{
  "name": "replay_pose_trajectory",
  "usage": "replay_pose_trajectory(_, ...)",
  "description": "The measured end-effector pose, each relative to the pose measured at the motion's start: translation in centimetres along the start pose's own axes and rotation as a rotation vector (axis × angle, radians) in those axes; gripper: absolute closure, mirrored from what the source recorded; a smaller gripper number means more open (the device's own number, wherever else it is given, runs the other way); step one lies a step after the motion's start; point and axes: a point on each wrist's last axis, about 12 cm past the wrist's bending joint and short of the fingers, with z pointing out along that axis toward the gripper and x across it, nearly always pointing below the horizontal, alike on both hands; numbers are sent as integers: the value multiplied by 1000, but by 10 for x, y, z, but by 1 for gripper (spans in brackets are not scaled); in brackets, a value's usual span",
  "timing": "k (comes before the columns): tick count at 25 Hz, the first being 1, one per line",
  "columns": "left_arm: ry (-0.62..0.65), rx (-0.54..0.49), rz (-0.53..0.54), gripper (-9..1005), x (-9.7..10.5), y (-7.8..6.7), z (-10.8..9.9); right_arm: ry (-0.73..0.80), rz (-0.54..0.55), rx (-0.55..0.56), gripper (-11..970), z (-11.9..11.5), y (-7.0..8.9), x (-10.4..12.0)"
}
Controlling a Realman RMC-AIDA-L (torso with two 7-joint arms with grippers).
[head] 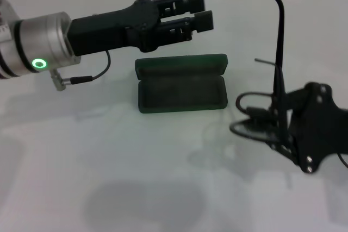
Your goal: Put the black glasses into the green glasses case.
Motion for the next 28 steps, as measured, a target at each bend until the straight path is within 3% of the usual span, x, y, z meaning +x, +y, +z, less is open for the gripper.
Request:
replay_pose_trajectory(5, 54, -140, 3, 361, 13, 17, 15, -117, 43, -87, 839, 8, 5, -10)
replay_pose_trajectory(9, 89, -82, 22, 361, 14, 15, 36, -65, 149, -160, 838, 28, 4, 2)
replay_pose_trajectory(13, 138, 18, 40, 361, 14, 8, 48, 31, 216, -134, 837, 37, -1, 18)
replay_pose_trajectory(21, 194, 117, 84, 361, 21, -3, 47, 122, 278, -36, 835, 34, -9, 29)
replay_pose_trajectory(25, 185, 103, 91, 361, 21, -2, 45, 124, 278, -51, 834, 34, -7, 29)
replay_pose_trajectory(28, 114, 35, 113, 362, 17, 2, 34, 173, 256, -58, 834, 31, -2, 34)
